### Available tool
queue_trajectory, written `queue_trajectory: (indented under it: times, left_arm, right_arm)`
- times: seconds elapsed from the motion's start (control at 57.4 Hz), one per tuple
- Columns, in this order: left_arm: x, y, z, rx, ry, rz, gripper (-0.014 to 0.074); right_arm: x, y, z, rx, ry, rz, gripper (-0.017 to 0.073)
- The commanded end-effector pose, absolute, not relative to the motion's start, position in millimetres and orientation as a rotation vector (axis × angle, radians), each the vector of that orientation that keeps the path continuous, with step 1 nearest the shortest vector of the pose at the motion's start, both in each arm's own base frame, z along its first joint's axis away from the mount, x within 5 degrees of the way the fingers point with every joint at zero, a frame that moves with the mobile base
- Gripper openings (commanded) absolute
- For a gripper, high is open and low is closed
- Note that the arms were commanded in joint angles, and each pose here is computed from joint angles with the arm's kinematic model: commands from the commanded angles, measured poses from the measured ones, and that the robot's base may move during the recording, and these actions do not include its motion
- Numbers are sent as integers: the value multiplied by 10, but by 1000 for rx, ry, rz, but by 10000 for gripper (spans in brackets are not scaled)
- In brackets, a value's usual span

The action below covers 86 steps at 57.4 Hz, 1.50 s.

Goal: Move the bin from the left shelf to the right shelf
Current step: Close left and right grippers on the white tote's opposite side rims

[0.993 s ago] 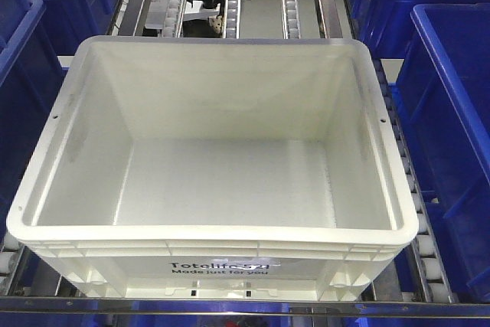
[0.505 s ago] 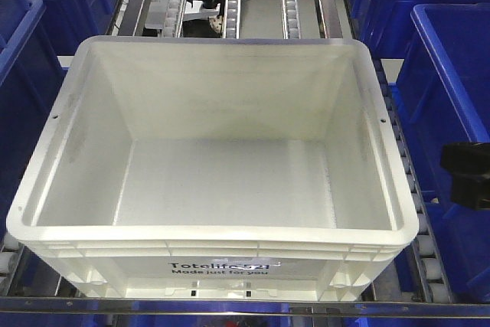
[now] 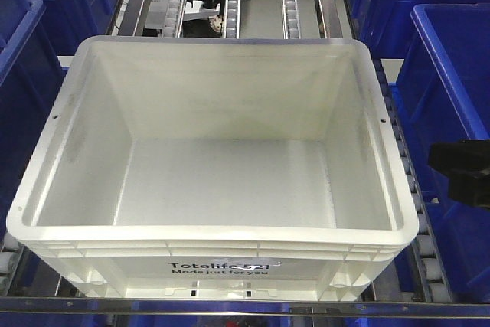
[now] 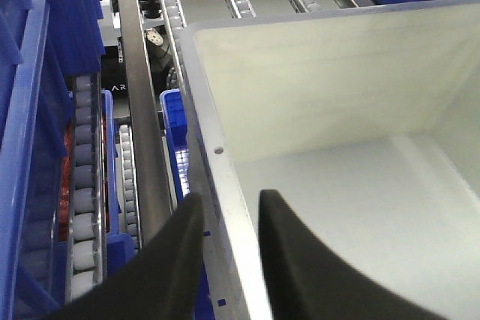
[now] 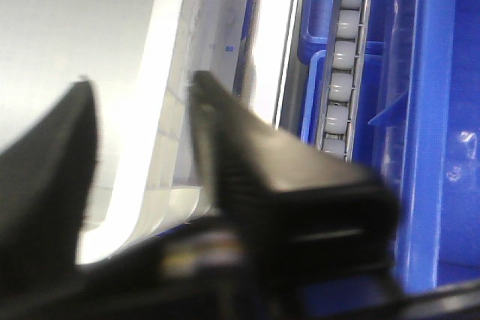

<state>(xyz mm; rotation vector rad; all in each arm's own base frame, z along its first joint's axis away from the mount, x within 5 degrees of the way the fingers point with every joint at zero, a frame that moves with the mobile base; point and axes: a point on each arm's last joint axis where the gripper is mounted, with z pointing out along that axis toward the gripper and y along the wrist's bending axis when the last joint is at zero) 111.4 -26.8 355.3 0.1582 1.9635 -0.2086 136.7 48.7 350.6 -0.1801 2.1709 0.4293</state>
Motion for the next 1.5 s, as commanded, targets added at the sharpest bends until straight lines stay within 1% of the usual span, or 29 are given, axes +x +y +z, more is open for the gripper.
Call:
queue_trajectory:
  times: [0.0, 0.122, 0.192, 0.244, 0.348, 0.523, 0.68, 0.784, 0.854, 1.045, 1.324, 1.481]
  left_arm:
    - [1137, -282, 3731, 152, 1852, -230, 324]
    - [1155, -286, 3722, 146, 1860, -235, 425]
    - [1182, -293, 3709, 138, 1873, -240, 461]
    - [1210, -299, 3699, 130, 1880, -245, 475]
    - [1292, -318, 3695, 88, 1882, -275, 475]
    - [1499, -360, 3720, 96, 1921, -256, 475]
    - [1742, -384, 3799, 133, 1981, -175, 475]
    - [1903, -400, 3821, 102, 2022, -159, 475]
    - [2000, -412, 3805, 68, 2059, -160, 475]
    - [2216, -462, 3695, 66, 2152, -147, 475]
    - [2327, -506, 3538, 46, 2257, -168, 475]
    - [2353, -512, 3505, 46, 2270, -166, 475]
  right_arm:
    - [1398, 487, 3654, -168, 2079, 434, 471]
    - [1399, 486, 3655, -168, 2078, 432, 665]
    - [1399, 485, 3653, -169, 2079, 430, 732]
    - [1400, 485, 3655, -166, 2078, 433, 730]
    - [1425, 490, 3643, -163, 2085, 433, 720]
    - [1564, 520, 3585, -164, 2141, 425, 689]
    - [1754, 561, 3722, -182, 2165, 411, 681]
    - [1893, 578, 3824, -203, 2175, 378, 673]
    - [1992, 598, 3867, -210, 2185, 370, 670]
    - [2235, 653, 3909, -210, 2205, 369, 656]
    - [2439, 706, 3749, -215, 2300, 371, 637]
    - [2497, 720, 3677, -218, 2334, 369, 629]
